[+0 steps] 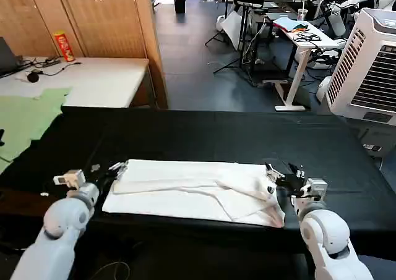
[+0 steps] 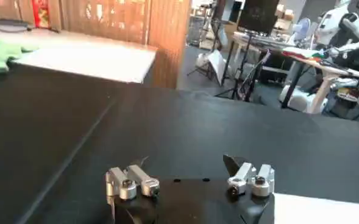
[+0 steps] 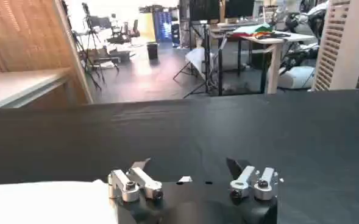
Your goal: Fold and organize the clothes.
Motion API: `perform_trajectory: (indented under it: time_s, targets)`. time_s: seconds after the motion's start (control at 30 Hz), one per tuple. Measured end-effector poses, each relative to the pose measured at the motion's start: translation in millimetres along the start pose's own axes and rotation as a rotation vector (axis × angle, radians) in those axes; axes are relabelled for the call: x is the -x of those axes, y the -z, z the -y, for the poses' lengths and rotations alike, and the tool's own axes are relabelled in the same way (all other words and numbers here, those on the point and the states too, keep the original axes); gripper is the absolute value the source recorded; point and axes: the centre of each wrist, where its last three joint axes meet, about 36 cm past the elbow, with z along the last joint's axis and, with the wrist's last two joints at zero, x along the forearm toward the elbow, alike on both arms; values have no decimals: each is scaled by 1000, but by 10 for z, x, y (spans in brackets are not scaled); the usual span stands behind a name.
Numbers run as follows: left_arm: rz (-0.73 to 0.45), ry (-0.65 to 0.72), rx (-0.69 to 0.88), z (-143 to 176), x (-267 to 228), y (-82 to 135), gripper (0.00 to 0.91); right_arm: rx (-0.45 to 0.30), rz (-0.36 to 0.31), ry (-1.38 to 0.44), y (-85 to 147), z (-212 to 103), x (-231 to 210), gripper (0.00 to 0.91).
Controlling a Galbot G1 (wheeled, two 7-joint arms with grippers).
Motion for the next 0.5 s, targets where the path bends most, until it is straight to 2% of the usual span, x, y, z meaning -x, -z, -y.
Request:
perform_trajectory:
  time_s: [0.2, 0.5]
  targets:
    - [-43, 14, -21, -3, -92, -225, 878, -5, 5, 6, 29, -15, 17, 878]
    - [-54, 19, -11, 55, -198, -373, 878, -3, 9, 11, 50, -33, 55, 878]
